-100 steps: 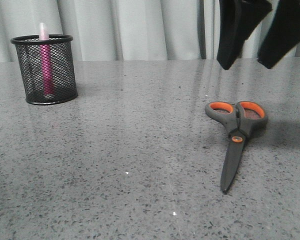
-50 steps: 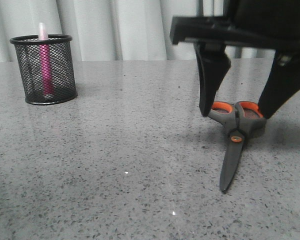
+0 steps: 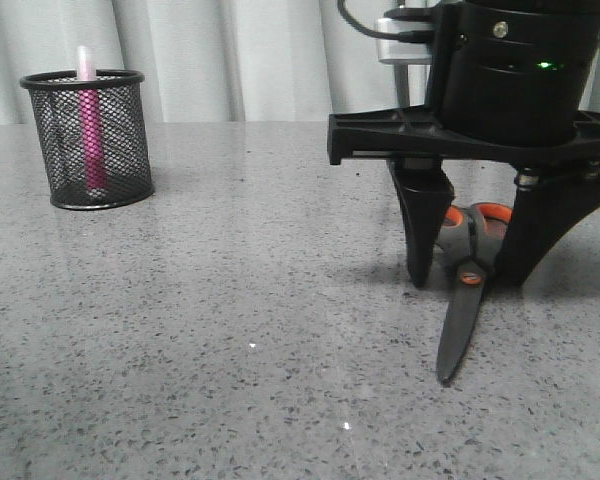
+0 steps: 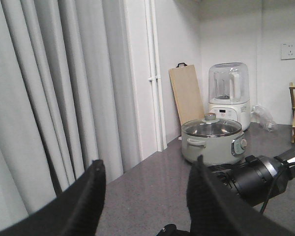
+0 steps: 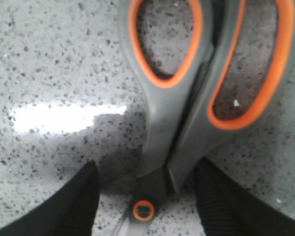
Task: Put pen and scissors into bin
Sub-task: 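Lower the right gripper onto the scissors handles and grasp them, then lift the scissors with the right gripper and carry them over the mesh cup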
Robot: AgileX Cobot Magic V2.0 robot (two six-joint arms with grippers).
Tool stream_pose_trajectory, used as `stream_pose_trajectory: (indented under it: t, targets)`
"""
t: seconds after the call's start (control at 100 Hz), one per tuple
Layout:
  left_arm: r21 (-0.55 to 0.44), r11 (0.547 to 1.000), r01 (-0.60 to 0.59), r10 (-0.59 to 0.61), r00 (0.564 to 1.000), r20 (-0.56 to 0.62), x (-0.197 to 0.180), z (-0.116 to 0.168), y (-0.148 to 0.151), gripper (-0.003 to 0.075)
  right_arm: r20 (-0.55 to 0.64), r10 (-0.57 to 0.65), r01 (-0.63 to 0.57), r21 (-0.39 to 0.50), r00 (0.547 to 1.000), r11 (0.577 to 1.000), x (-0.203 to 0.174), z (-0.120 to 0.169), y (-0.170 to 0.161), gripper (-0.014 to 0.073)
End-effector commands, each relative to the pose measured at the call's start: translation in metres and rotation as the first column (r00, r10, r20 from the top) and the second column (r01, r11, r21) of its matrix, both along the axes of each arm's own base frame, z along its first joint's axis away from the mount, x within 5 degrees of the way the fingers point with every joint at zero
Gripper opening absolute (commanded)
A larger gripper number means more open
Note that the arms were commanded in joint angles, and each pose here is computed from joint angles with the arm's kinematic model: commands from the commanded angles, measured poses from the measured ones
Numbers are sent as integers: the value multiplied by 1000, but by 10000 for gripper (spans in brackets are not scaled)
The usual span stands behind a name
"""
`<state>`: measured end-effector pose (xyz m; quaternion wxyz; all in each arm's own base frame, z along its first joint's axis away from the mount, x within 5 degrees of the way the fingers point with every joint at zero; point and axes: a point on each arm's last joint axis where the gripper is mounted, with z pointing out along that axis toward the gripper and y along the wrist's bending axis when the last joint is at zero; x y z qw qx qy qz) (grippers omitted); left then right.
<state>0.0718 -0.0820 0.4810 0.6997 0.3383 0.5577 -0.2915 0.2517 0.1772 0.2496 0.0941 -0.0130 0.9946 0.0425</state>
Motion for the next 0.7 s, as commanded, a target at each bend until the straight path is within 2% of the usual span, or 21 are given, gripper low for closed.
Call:
stream_pose_trajectory:
  t: [0.0, 0.08, 0.23, 0.38, 0.5, 0.57, 0.69]
  targets:
    - [-60, 998, -5, 6, 1000, 11, -2, 9, 2, 344, 28, -4, 3, 20, 1000, 1000, 6, -1, 3, 314]
    - [-60, 998, -5, 6, 1000, 11, -2, 9, 2, 344, 30, -4, 3, 22, 1000, 1000, 8, -4, 4, 205]
    - [-60, 998, -5, 6, 1000, 11, -2, 9, 2, 344, 83, 27, -28, 19, 996, 999, 13, -2, 5, -78]
    - [-58, 998, -6, 6, 1000, 12, -2, 9, 2, 344, 150, 66, -70, 26, 986, 997, 20, 4, 5, -73]
    - [-55, 998, -8, 8, 1000, 14, -2, 9, 2, 344, 299, 85, -110, 69, 951, 992, 30, 35, 11, -73]
    - [-52, 999, -9, 10, 1000, 16, -2, 9, 2, 344, 432, 97, -160, 110, 897, 981, 34, 64, 19, -73]
    - [-49, 999, -11, 12, 1000, 17, -2, 9, 2, 344, 649, 87, -256, 170, 756, 952, 38, 120, 33, -73]
